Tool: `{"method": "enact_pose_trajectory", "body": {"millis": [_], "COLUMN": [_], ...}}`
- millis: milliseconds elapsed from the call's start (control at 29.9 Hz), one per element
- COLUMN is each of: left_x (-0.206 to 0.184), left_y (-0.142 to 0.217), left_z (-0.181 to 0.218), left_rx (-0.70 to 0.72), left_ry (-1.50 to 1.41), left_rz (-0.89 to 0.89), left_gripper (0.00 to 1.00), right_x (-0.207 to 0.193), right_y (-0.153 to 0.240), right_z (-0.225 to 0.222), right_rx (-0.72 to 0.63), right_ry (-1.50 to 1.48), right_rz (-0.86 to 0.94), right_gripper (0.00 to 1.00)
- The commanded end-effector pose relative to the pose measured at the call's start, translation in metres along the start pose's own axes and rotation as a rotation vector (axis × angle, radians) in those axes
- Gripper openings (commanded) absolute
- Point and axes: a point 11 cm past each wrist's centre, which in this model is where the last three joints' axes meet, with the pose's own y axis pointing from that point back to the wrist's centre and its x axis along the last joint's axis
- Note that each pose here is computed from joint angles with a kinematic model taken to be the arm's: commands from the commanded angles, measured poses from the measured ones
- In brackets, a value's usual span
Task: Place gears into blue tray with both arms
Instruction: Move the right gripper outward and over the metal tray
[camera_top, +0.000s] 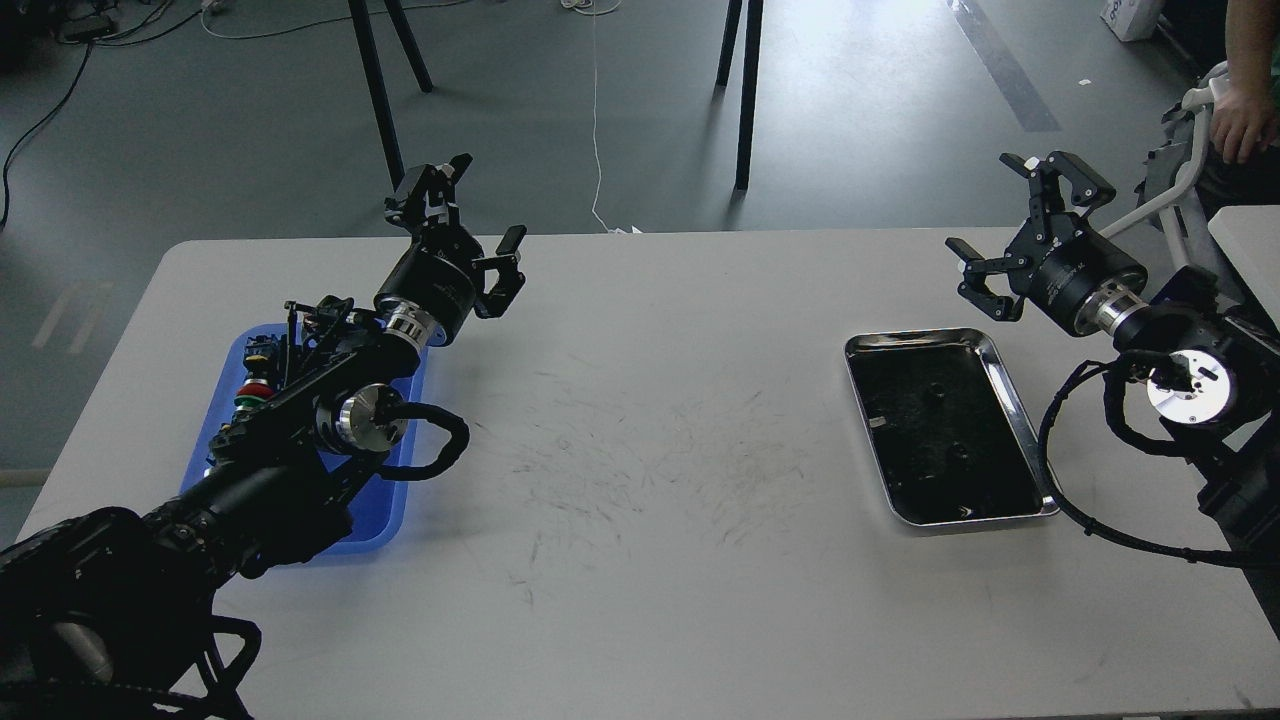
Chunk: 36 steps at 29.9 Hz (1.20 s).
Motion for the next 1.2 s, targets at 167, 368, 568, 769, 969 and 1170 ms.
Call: {"method": "enact_pose_trajectory", "body": {"millis": [167, 368, 568, 769, 969, 1170], "left_x": [0.000, -0.001, -0.001, -0.002, -0.001, -0.001], "left_y": [0.000, 0.000, 0.000, 0.000, 0.000, 0.000], "left_z": [-0.001, -0.001, -0.002, -0.002, -0.002, -0.002], "left_rx": [0.002, 0.002, 0.003, 0.003, 0.004, 0.004], "left_ry": [0.000, -0.001, 0.000, 0.001, 0.001, 0.001], "left_rz": [-0.001, -0.002, -0.002, -0.004, -0.003, -0.003], "left_gripper": [0.98, 0.98, 0.98, 0.98, 0.98, 0.98], "right_x": [0.014, 0.020, 0.024, 0.030, 0.025, 0.021], "right_y": [0.007, 0.011, 0.013, 0.013, 0.012, 0.009], "right_z": [-0.034, -0.052, -0.058, -0.053, -0.048, -0.049], "right_rx": [0.013, 0.065, 0.099, 0.098, 0.088, 0.088], "right_ry": [0.086, 0.073, 0.071, 0.076, 0.072, 0.076], "right_rz": [0.023, 0.037, 0.056, 0.116, 0.101, 0.085], "right_gripper": [0.99, 0.99, 0.99, 0.99, 0.99, 0.99]}}
